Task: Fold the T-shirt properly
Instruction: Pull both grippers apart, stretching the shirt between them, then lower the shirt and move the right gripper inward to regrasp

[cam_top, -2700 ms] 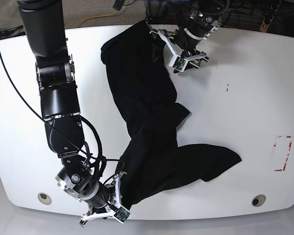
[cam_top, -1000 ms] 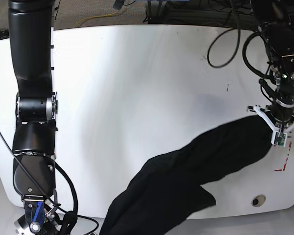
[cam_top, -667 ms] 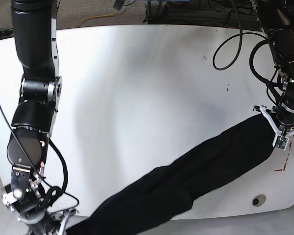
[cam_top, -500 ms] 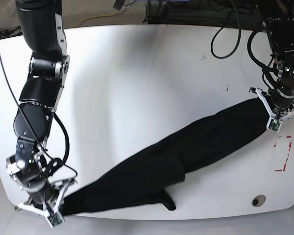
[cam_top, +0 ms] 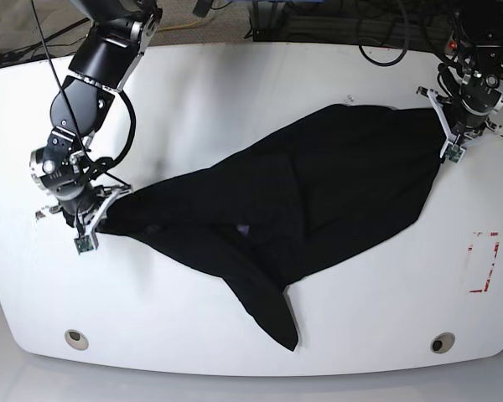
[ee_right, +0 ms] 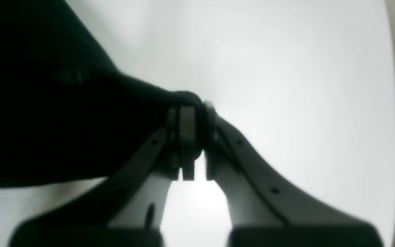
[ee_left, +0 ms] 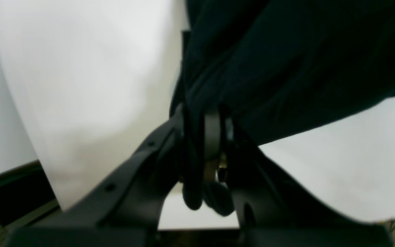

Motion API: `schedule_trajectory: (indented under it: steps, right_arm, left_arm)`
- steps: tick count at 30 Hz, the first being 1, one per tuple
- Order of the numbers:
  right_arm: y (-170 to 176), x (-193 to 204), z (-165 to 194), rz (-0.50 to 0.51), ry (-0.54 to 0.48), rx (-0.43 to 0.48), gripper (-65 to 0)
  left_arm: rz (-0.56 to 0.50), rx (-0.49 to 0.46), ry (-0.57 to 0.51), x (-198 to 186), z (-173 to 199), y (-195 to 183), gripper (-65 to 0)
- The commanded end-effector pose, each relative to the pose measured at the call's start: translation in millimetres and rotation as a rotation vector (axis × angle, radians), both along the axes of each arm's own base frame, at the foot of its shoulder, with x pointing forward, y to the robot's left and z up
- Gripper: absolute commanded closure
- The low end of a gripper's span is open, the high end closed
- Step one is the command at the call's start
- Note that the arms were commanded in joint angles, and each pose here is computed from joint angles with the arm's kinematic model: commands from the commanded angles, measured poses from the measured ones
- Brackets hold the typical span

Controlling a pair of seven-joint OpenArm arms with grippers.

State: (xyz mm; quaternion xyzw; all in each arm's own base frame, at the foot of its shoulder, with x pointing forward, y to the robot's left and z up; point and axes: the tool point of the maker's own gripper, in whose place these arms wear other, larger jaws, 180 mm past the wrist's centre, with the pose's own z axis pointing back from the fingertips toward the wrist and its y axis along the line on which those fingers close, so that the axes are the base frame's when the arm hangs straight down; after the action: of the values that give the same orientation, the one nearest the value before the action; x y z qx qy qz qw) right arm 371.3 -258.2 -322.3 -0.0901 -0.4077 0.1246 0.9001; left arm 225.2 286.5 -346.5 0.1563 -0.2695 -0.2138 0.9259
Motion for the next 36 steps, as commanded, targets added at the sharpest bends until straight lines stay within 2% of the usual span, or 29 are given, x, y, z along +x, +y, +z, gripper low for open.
schedule_trajectory:
  steps: [1, 8, 20, 23, 26, 29, 30, 32, 36]
  right_arm:
    - [-7, -10, 2, -0.011, -0.034, 0.035, 0.0]
    - [-12, -47, -31, -0.043, 0.037, 0.1, 0.0]
    - [-6, -76, -56, -0.052, 0.11, 0.116, -1.4]
    - [0, -77, -43, -0.045, 0.072, 0.101, -10.9]
    - [16, -76, -20, -0.015, 0.005, 0.08, -32.2]
    - [36, -70, -4, 0.044, -0.035, 0.06, -46.6]
    - [44, -67, -1, 0.069, -0.041, 0.058, -49.0]
    - [61, -64, 0, 0.12, -0.042, 0.06, -49.8]
    - [98, -56, -1, 0.259, -0.031, 0.042, -45.2]
  left_arm:
    - [-0.001, 0.028, 0.016, -12, 0, 6, -3.2]
    - [-0.001, 0.026, 0.085, -36, -14, 6, -3.1]
    - [0.0, 0.022, 0.088, -38, -16, 5, -3.1]
    - [-0.001, 0.021, 0.086, -37, -15, 5, -3.1]
    - [-0.019, 0.007, 0.059, -33, -14, 0, -3.1]
    - [-0.02, 0.005, 0.058, -33, -14, -1, -3.2]
    - [-0.018, 0.002, 0.058, -34, -15, -1, -3.2]
    - [-0.012, -0.01, 0.055, -34, -16, -4, -3.2]
    - [-0.008, -0.019, 0.055, -34, -18, -7, -3.2]
